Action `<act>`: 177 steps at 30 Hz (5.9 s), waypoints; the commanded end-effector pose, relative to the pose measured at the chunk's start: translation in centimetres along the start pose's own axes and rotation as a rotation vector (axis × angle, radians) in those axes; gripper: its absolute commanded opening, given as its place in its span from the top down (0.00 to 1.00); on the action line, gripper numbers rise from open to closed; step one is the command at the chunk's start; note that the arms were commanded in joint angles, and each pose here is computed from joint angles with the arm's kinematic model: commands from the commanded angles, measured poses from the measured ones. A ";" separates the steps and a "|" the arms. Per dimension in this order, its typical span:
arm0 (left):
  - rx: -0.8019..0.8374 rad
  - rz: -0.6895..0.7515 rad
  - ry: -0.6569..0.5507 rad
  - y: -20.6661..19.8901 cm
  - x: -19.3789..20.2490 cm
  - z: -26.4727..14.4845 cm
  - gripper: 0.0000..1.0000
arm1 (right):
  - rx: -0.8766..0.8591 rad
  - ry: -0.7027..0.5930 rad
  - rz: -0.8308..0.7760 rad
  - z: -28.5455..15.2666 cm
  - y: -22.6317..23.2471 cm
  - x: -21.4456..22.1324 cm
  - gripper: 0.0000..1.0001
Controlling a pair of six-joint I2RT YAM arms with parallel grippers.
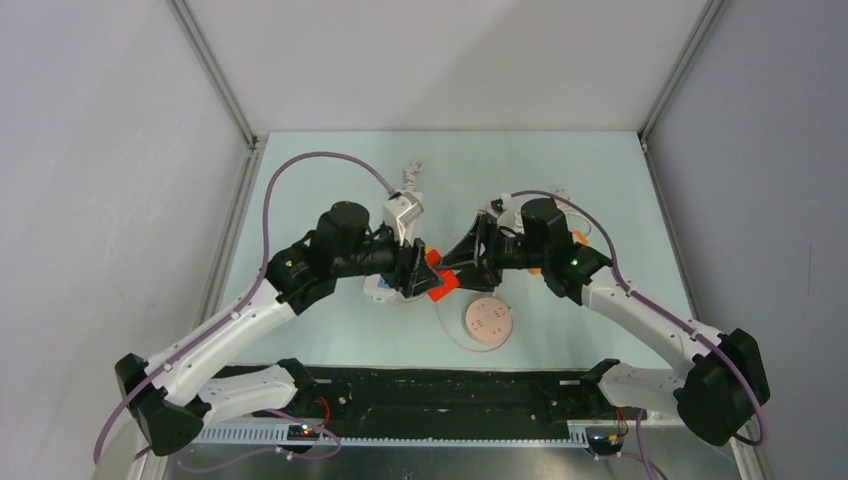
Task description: Insert the plug
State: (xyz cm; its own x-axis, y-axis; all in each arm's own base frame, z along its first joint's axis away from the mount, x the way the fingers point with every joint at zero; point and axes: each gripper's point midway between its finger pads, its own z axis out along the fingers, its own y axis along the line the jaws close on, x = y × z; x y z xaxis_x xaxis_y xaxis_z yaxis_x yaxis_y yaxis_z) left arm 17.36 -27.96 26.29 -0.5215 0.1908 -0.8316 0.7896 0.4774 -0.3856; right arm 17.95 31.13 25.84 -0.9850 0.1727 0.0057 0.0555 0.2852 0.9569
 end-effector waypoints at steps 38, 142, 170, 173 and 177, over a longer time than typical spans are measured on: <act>-0.085 0.076 0.166 3.0 1.9 2.9 0.23 | 0.080 -0.030 -0.066 1.7 -0.7 -1.3 0.73; -0.854 -0.369 0.376 27.9 3.5 6.7 1.00 | 0.497 -0.392 -0.270 -9.9 -14.5 -5.2 0.23; -0.969 -0.399 0.467 28.4 10.6 7.5 1.00 | 0.511 -0.391 -0.259 -10.1 -15.5 -5.0 0.23; -0.953 -0.407 0.445 28.4 11.2 7.9 1.00 | 0.513 -0.393 -0.260 -10.2 -15.5 -5.0 0.23; -0.933 -0.411 0.446 28.4 12.3 8.3 1.00 | 0.513 -0.390 -0.258 -10.2 -15.6 -5.0 0.23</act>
State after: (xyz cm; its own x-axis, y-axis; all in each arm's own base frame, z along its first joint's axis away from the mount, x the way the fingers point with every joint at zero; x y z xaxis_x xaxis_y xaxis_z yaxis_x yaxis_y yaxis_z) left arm 39.50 -19.80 7.55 -0.8228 0.0788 -0.5628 0.0917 0.9958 0.0054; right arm 20.07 16.39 13.53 -0.8622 0.3458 -0.3703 0.0188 0.7522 0.6587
